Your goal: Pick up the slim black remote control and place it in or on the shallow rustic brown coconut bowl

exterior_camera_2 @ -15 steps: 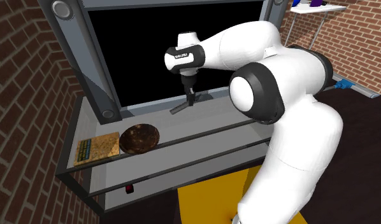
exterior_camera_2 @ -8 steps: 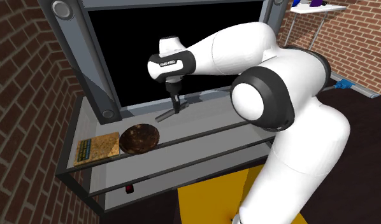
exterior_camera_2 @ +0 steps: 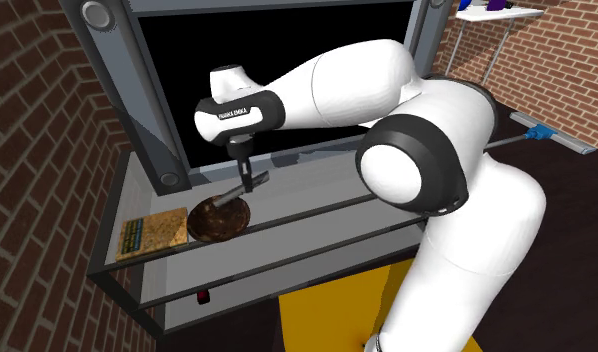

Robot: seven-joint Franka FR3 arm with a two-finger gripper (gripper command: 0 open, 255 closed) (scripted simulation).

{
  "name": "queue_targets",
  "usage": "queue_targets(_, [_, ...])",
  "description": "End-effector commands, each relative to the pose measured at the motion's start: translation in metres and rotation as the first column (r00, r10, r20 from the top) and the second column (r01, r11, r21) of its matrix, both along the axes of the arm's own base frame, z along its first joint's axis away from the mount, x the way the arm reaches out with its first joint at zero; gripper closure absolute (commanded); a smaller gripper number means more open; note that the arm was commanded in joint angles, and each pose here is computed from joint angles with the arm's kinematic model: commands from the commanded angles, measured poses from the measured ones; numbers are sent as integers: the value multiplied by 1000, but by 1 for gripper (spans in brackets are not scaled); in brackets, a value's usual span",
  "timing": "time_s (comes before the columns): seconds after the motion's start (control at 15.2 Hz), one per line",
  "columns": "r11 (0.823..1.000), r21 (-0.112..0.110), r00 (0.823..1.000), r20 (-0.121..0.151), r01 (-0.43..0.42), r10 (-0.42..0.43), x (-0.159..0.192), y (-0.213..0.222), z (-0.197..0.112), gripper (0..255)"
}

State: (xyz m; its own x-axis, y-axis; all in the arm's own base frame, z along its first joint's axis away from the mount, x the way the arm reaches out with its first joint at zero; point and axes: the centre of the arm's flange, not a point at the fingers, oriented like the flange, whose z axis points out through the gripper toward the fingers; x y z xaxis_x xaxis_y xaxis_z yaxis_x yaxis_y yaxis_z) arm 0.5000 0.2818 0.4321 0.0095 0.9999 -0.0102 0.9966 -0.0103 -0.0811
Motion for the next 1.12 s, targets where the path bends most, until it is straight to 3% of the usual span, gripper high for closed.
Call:
queue_targets(0.0, [1000,0,1000,0,1,-1,-9,26,-2,255])
queue_targets(0.33, [1000,0,1000,0,1,-1,-33,84,-4,255])
queue_targets(1.06, [1000,0,1000,0,1,-1,-33,84,-64,255])
